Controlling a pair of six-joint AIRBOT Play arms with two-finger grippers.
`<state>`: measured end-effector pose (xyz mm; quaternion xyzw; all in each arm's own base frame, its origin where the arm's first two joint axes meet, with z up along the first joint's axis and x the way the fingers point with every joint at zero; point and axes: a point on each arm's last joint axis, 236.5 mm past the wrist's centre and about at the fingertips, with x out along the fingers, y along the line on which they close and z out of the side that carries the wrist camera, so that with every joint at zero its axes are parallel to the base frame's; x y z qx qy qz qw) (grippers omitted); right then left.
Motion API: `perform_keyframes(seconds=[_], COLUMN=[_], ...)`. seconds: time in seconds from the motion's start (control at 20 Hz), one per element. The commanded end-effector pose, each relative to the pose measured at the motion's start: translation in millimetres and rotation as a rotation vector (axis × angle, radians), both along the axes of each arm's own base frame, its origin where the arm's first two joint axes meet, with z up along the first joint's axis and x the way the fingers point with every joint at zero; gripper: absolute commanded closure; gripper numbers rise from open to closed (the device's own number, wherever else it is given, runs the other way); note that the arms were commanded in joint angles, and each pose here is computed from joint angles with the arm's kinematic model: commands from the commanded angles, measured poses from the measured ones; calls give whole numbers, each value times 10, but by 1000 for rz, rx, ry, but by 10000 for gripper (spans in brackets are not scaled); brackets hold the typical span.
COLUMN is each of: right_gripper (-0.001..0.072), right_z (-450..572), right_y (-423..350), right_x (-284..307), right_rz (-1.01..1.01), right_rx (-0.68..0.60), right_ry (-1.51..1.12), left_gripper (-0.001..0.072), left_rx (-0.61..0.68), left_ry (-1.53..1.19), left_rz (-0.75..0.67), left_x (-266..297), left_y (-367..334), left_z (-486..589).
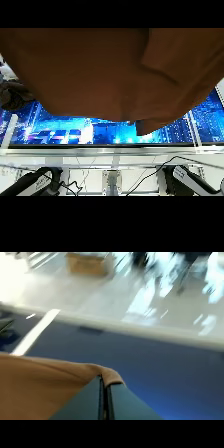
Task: Fold the shirts.
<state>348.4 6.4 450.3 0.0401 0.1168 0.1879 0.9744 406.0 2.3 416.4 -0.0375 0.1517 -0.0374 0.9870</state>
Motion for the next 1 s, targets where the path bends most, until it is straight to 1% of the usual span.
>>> perform_keyframes(seconds=[0.0,0.15,0.25,0.4,0.5,0.6,0.7,0.85,0.95], right_gripper=[692,692,693,693,693,692,693,693,692], right_z=[-770,-1791,-2479,-3276,-3473,-3449,-3437,-3724,-4022], right_y=[-70,211,390,360,161,-57,-139,-39,88], right_x=[713,1450,1962,2559,2786,2879,2828,2547,2269], right_rz=[67,100,79,4,-61,-111,-102,-38,28], right_rx=[97,26,-22,12,29,35,26,0,7], right_ry=[197,396,468,502,473,434,451,611,773], left_gripper=[696,697,697,696,697,697,697,696,696], left_rx=[-21,-19,-29,-85,-75,-36,-8,77,95], left_ry=[292,432,480,430,329,248,266,553,744], left_rz=[-23,-29,-4,80,136,155,160,137,140], left_x=[652,1285,1696,2201,2441,2554,2524,2131,1842], left_y=[-49,-252,-344,-268,-118,-14,21,24,45], left_z=[-1084,-1994,-2608,-3119,-3092,-2902,-2908,-3535,-3963])
